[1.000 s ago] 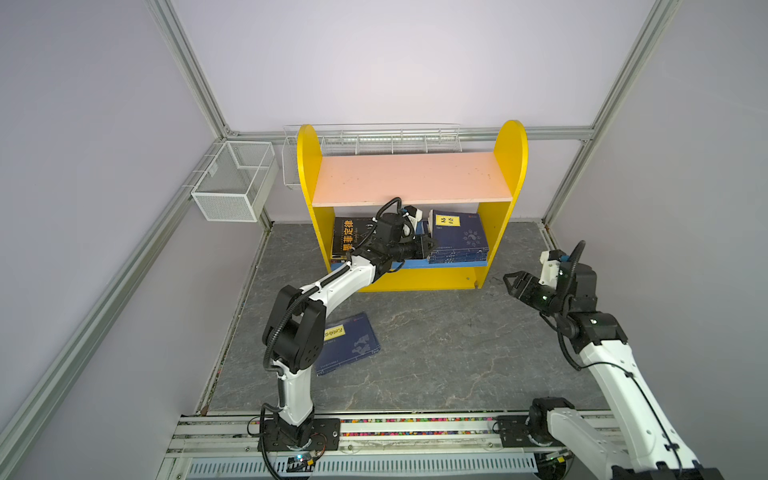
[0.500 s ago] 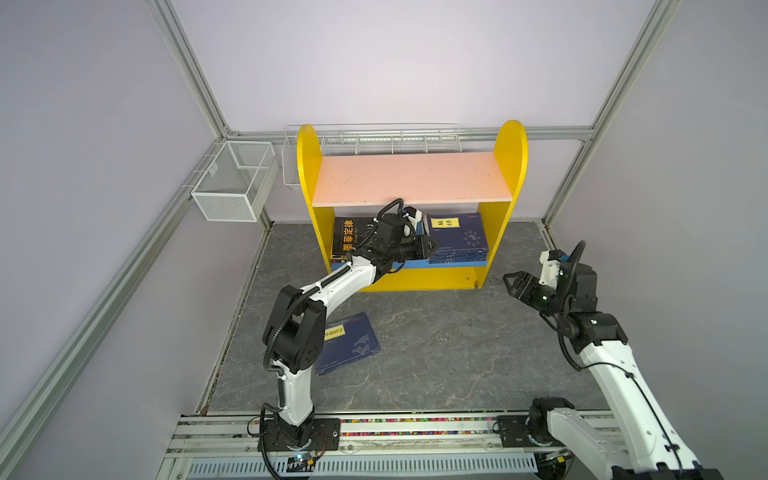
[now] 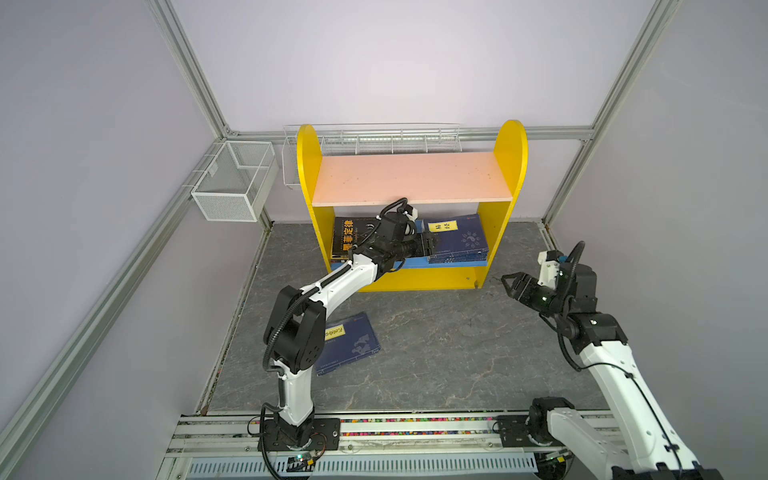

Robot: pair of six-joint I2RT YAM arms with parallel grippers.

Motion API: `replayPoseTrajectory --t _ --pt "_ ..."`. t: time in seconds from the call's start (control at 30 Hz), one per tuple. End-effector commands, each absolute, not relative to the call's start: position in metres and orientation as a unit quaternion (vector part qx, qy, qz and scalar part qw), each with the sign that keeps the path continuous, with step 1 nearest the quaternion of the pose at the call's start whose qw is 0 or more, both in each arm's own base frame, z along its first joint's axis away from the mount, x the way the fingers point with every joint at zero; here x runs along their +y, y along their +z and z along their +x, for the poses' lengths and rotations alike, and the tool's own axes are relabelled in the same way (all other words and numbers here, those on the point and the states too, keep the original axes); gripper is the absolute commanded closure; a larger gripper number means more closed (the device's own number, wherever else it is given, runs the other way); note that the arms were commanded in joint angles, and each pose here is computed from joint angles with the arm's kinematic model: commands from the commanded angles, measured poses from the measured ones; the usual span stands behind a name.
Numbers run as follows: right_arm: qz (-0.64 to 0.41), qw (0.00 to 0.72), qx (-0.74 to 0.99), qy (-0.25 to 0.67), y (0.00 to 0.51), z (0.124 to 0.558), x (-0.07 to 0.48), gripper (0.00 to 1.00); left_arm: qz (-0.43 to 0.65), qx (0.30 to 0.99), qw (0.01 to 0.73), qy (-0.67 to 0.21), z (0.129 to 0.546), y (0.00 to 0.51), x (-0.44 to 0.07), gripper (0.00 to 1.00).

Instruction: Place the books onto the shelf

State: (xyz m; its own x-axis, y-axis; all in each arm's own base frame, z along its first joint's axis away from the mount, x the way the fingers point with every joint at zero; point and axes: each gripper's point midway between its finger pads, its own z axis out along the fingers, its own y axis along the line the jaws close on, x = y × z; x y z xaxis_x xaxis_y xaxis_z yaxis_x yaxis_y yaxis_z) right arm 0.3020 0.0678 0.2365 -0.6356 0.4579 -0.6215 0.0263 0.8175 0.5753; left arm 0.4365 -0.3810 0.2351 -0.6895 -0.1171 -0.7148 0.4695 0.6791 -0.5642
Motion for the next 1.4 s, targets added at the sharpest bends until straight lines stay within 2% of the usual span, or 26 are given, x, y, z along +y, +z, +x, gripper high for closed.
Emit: replayPoseTrajectory --t 0.0,0.2,0.37,0.5,0.6,0.77,0.93,1.1,1.37 --pt "0.105 0.396 0.867 0.283 0.237 0.304 0.082 0.41 0.112 0.809 0.43 -0.384 0.442 0.278 -0.377 0.28" --pt "0.019 0.383 0.885 0.264 0.236 0.306 0.125 0.54 0.124 0.796 0.45 -0.384 0.423 0.284 -0.371 0.27" --pt "-0.027 0.365 0.902 0.23 0.225 0.317 0.16 0.65 0.124 0.788 0.48 -0.366 0.398 0.294 -0.347 0.27" --pt "-0.054 0.354 0.91 0.21 0.218 0.334 0.186 0.68 0.071 0.794 0.507 -0.327 0.38 0.299 -0.301 0.27" --pt "-0.065 0.344 0.917 0.189 0.21 0.347 0.203 0.69 -0.024 0.821 0.512 -0.25 0.369 0.28 -0.241 0.26" --pt "-0.054 0.323 0.929 0.17 0.194 0.371 0.22 0.69 -0.19 0.853 0.46 -0.16 0.339 0.215 -0.131 0.25" --pt "-0.052 0.311 0.936 0.157 0.182 0.393 0.231 0.69 -0.254 0.865 0.427 -0.077 0.298 0.168 -0.056 0.25" --pt "-0.058 0.307 0.937 0.154 0.178 0.41 0.24 0.69 -0.297 0.874 0.374 -0.087 0.266 0.131 -0.026 0.24" --pt "-0.058 0.311 0.936 0.155 0.176 0.421 0.246 0.69 -0.28 0.901 0.315 -0.1 0.245 0.097 -0.031 0.25"
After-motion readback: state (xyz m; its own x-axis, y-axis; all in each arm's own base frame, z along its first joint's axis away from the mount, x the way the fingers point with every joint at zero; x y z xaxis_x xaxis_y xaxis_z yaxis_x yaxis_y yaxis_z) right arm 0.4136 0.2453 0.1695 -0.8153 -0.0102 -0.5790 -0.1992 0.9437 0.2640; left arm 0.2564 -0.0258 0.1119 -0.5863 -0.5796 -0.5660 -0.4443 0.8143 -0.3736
